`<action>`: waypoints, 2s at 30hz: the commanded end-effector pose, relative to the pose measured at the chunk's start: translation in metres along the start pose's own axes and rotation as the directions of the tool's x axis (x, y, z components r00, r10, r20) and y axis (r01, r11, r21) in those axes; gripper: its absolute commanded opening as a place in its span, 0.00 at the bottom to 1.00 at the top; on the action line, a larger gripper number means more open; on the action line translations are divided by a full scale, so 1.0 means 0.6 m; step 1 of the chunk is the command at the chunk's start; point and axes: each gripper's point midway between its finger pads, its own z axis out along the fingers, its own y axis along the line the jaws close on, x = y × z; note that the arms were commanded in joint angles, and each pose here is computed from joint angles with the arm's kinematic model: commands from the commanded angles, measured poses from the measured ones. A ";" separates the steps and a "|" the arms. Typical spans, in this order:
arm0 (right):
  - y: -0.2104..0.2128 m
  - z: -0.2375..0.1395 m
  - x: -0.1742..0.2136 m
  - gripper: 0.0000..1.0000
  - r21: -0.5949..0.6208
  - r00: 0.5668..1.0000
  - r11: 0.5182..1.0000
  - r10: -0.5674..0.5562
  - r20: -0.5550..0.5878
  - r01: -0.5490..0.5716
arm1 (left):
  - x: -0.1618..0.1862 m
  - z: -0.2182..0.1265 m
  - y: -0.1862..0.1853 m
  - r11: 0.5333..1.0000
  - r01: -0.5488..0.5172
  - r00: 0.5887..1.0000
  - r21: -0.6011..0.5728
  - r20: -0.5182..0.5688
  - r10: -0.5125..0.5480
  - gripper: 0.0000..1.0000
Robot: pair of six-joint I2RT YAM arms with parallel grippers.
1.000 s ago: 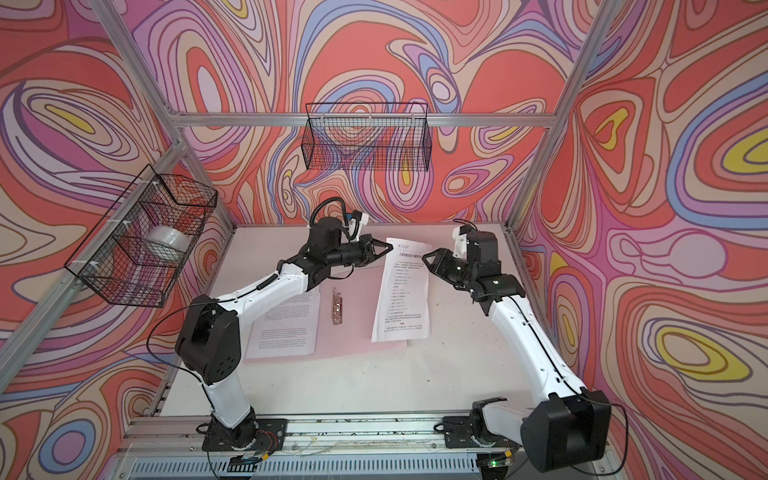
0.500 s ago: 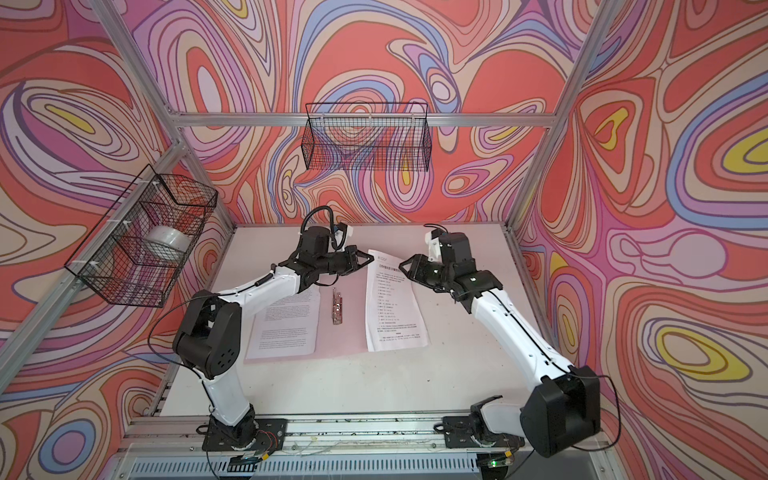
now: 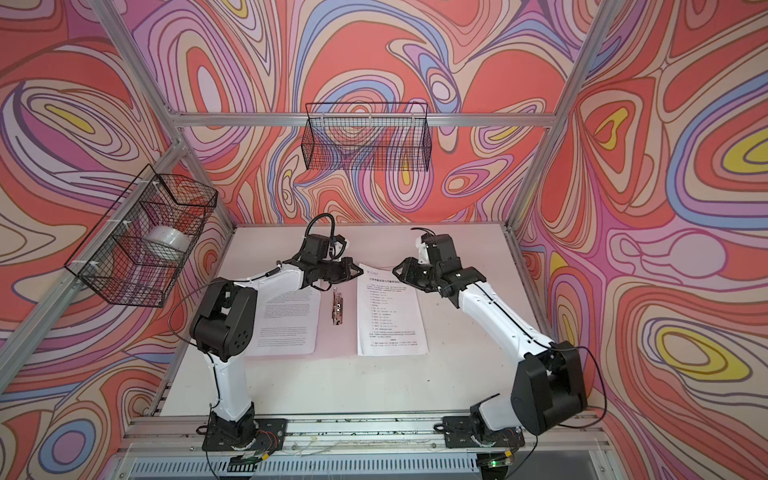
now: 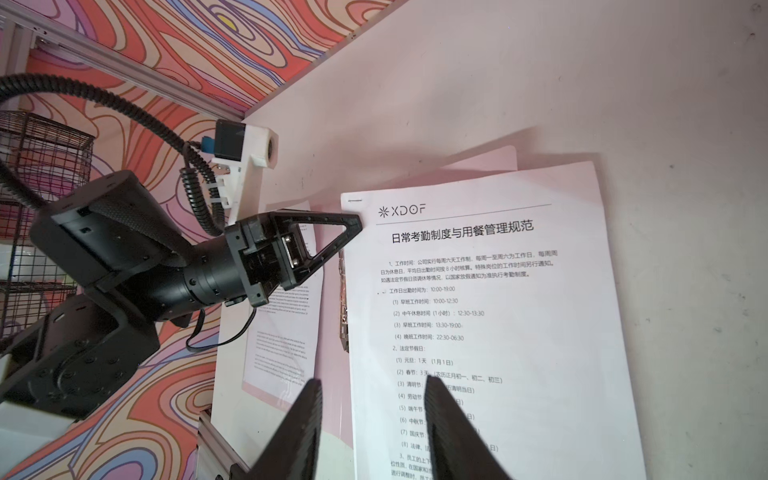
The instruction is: Put the files into the folder
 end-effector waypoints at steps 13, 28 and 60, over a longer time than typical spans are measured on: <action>0.005 0.033 -0.005 0.41 0.009 1.000 1.000 -0.006 -0.002 0.006 | 0.001 0.011 0.110 0.962 -0.116 0.993 -0.249 -0.051 0.106 0.00; 0.002 0.046 -0.009 0.40 0.023 1.000 1.000 -0.006 -0.008 0.006 | 0.004 0.019 0.162 0.924 -0.117 0.993 -0.365 -0.054 0.105 0.00; -0.001 0.062 -0.006 0.40 0.018 1.000 1.000 -0.004 -0.023 0.005 | -0.004 -0.006 0.160 0.915 -0.157 0.988 -0.372 -0.058 0.146 0.00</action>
